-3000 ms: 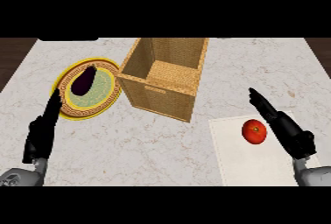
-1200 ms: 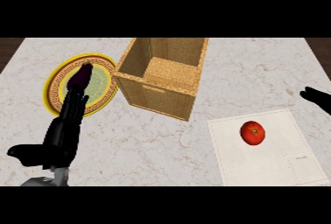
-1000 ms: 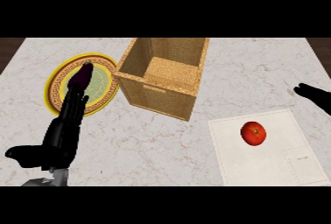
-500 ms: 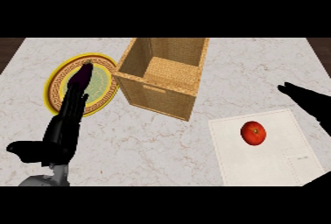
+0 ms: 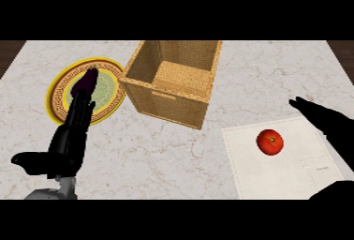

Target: Pick the tomato from the placemat and place it in the basket

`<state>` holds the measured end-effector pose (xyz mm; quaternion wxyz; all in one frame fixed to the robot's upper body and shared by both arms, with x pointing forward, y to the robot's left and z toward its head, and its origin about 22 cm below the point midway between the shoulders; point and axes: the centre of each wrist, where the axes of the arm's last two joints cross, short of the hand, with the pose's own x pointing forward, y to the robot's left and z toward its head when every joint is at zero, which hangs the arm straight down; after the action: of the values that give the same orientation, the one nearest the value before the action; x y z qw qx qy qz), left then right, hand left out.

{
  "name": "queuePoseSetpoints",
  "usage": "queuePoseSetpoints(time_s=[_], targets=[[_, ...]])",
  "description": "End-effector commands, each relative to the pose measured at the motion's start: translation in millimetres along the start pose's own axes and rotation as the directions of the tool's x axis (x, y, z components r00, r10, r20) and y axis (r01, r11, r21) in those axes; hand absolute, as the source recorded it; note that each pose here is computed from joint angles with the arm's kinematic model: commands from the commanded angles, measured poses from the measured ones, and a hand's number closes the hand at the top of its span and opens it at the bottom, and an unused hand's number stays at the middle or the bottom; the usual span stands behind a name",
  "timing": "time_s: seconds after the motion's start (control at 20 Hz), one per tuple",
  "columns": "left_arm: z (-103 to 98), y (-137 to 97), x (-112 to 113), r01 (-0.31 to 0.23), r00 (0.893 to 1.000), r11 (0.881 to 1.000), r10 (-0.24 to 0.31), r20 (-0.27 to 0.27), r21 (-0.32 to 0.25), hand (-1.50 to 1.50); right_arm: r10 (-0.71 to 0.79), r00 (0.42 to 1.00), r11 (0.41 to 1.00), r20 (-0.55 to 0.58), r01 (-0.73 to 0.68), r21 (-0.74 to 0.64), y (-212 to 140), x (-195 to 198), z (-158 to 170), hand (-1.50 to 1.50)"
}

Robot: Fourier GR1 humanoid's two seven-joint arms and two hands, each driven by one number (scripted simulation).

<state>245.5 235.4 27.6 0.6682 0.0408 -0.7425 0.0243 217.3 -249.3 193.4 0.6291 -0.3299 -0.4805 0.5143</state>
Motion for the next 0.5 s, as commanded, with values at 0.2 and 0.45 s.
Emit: queuePoseSetpoints(time_s=[0.2,0.45], targets=[[-4.1,0.6,0.3,-0.001,1.000,1.000,0.001,0.002,0.016,0.00,0.015,1.000,1.000,-0.002,-0.015,-0.008,22.9,7.7,-18.3,-1.50],[7.2,-11.7,-4.3,-0.003,1.000,1.000,0.003,0.003,0.005,0.00,0.031,0.999,0.998,-0.010,-0.032,-0.047,60.1,-3.1,-34.0,-1.50]])
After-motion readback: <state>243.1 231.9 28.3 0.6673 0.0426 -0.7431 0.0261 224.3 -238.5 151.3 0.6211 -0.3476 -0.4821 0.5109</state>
